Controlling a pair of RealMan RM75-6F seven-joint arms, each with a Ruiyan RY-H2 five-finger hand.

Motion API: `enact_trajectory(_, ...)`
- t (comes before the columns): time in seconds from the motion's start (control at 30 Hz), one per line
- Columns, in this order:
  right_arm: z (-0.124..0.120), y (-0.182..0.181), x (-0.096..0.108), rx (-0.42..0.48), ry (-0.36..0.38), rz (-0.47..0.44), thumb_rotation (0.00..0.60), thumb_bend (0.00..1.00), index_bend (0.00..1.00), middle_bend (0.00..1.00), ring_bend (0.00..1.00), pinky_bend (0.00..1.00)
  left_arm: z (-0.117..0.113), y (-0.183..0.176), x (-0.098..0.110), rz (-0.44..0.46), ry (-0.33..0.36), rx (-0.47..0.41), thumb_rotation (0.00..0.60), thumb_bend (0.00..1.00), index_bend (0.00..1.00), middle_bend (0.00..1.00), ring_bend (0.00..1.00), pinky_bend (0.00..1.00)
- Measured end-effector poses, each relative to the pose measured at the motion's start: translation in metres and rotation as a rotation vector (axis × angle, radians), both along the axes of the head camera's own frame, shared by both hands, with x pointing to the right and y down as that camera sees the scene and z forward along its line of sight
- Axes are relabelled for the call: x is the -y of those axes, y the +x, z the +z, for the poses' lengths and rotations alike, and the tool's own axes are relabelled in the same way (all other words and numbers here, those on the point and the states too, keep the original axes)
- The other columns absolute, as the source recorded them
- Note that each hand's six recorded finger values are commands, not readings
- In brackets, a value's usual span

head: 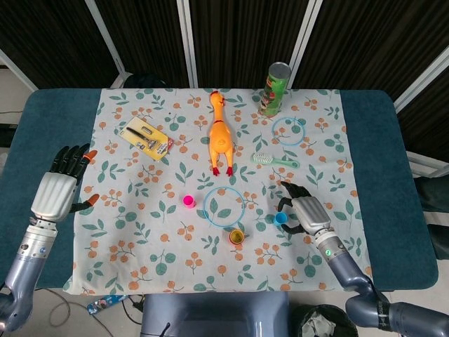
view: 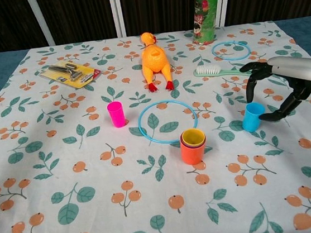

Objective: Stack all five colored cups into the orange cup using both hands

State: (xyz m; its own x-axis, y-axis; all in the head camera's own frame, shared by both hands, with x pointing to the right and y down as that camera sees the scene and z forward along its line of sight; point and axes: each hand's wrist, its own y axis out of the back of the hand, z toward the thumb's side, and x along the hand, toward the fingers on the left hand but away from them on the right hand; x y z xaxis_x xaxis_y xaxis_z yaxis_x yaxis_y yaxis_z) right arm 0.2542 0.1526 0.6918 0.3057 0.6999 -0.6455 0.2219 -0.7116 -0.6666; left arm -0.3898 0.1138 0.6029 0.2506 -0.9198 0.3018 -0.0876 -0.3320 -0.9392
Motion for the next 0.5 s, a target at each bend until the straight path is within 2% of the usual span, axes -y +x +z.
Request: enact_trajectory(0.5, -0.003, -0.0026, 0.0011, 0.008, 0.005, 0.002, 0.6, 0.33, 0.5, 0.0, 0.04, 0.11, 0.0005, -0.0034, 0.0015, -0.014, 0.003, 0.008, 0.6, 0.17, 0.09, 0.0, 0.0, 0.0)
